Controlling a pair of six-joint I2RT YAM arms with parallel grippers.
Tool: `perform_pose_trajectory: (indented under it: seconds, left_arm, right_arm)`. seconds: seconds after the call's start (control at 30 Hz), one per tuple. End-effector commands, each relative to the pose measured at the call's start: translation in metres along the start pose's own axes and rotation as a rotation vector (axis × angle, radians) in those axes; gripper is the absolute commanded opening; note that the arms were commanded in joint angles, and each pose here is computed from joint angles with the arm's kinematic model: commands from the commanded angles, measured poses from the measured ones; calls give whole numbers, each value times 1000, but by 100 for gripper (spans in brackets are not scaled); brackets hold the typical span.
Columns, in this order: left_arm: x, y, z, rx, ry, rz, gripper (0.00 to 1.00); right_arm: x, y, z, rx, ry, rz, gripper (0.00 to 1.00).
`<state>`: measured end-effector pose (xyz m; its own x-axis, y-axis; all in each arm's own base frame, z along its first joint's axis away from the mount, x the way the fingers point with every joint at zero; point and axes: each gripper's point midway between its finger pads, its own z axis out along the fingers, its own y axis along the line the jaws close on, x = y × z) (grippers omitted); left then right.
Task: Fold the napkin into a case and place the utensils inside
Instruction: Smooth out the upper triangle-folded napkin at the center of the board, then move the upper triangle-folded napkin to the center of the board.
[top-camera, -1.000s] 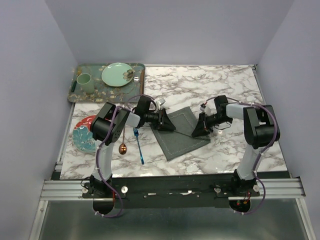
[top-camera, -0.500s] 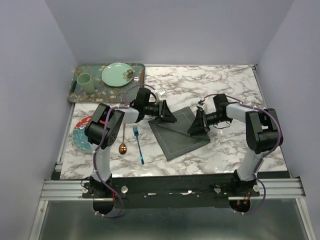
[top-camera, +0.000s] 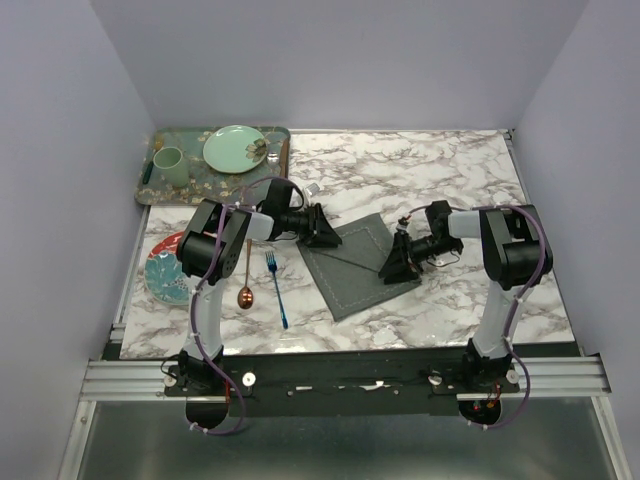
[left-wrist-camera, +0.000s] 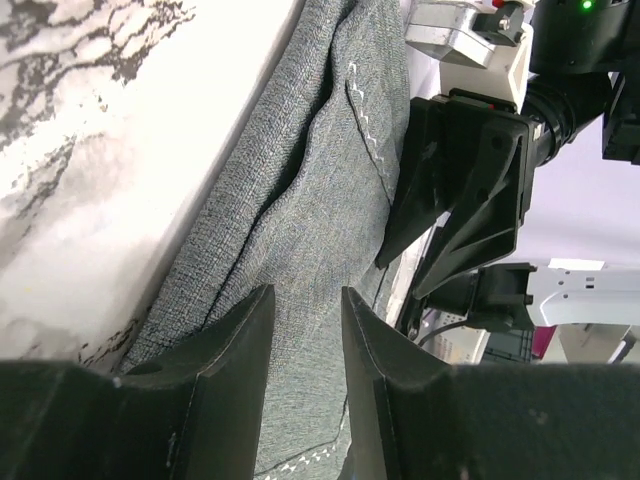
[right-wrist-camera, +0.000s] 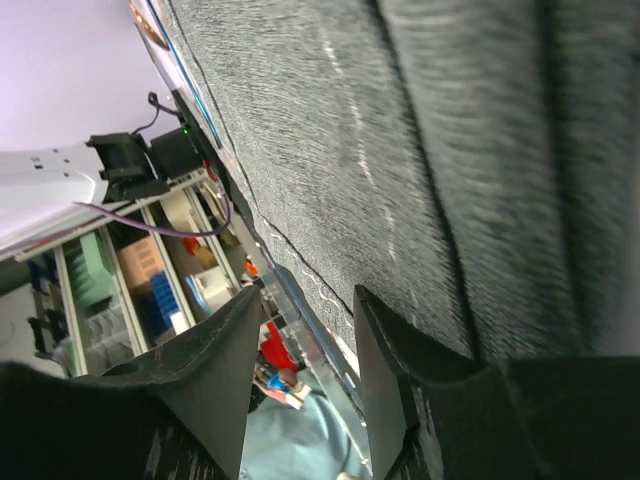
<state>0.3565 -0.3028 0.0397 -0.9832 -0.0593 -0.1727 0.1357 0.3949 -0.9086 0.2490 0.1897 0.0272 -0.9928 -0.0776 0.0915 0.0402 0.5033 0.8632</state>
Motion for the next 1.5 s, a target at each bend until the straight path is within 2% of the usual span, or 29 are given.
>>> perform_pose_trajectory:
  seconds: [0.0, 0.17, 0.33, 0.4, 0.43, 0.5, 0.53, 0.6, 0.67, 0.7, 0.83, 1.0, 1.23, 1.47]
  left_arm:
    - [0, 26, 3, -63, 3, -21, 42]
    - [1, 26, 1, -51, 10, -28, 42]
    - [-10, -22, -12, 52, 16, 128, 48]
    - [-18, -47, -21, 70, 6, 219, 49]
    - [-15, -47, -25, 40, 21, 207, 50]
    - [-21, -57, -34, 4, 7, 337, 50]
    - [-13, -53, -40, -41, 35, 337, 50]
    - [-17, -54, -51, -101, 17, 475, 50]
    - [-10, -43, -61, -187, 27, 517, 50]
    - [-11, -46, -68, -206, 18, 591, 50]
    - [3, -22, -79, -313, 87, 599, 50]
    - [10, -6, -82, -355, 142, 616, 50]
    - [-1, 1, -79, -380, 183, 652, 50]
    - [-40, -13, -70, -362, 183, 751, 51]
  right_arm:
    - [8, -42, -2, 161, 5, 100, 50]
    - [12, -41, -4, 152, 17, 107, 50]
    - [-1, 22, -25, -10, -48, -121, 48]
    - [-11, 53, -43, -16, -104, -257, 48]
    - [-14, 60, -48, -7, -120, -291, 48]
    - [-27, 72, -60, 42, -153, -379, 47]
    - [-32, 71, -64, 75, -161, -402, 47]
    - [-46, 57, -71, 197, -178, -441, 46]
    - [-55, 42, -75, 284, -185, -442, 46]
    - [-59, 35, -75, 307, -179, -430, 46]
    - [-79, 16, -74, 376, -194, -410, 46]
    - [-88, -6, -68, 425, -183, -408, 45]
    - [-66, -26, -52, 425, -105, -377, 44]
    - [-24, -33, -35, 408, -8, -345, 37]
